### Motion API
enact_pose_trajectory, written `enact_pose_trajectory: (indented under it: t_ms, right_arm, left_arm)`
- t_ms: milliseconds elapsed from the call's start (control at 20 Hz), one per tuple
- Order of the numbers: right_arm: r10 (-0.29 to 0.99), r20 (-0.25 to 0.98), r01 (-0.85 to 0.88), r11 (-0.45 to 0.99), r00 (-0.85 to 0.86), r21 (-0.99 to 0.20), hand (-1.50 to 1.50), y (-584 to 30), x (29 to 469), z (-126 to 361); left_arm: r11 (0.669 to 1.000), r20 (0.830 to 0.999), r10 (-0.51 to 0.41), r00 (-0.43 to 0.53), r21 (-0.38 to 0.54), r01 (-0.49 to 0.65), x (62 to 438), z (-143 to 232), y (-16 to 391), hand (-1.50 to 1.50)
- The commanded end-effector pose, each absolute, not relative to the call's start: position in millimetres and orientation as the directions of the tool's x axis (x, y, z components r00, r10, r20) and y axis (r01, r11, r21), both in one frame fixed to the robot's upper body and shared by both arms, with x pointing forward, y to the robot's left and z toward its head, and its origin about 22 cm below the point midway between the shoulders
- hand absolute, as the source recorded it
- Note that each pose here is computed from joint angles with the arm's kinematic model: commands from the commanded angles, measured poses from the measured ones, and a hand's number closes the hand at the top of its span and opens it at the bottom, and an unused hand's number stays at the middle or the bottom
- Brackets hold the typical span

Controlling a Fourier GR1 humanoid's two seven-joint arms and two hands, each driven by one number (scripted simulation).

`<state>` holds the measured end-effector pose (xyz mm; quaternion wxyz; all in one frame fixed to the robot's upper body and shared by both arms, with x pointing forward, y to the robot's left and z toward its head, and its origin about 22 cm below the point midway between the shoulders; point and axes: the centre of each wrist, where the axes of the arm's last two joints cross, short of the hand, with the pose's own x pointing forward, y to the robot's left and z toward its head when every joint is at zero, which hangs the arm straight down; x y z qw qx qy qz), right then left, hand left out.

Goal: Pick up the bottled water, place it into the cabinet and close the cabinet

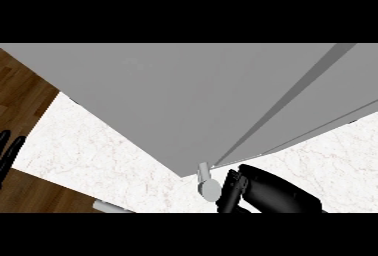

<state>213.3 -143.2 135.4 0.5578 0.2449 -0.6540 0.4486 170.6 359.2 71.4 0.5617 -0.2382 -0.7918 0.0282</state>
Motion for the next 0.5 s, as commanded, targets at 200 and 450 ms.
enact_pose_trajectory:
  t_ms: [200,450]
  right_arm:
    - [0.200,0.964,-0.672,0.691,-0.176,-0.266,1.50,-92.1,283.0,161.2]
    - [0.184,0.971,-0.533,0.813,-0.150,-0.236,1.50,-78.9,325.0,181.5]
  left_arm:
    - [0.901,0.878,0.397,-0.267,-0.318,0.297,168.8,66.8,371.4,-1.50]
    - [0.898,0.877,0.407,-0.256,-0.333,0.288,164.8,61.0,371.4,-1.50]
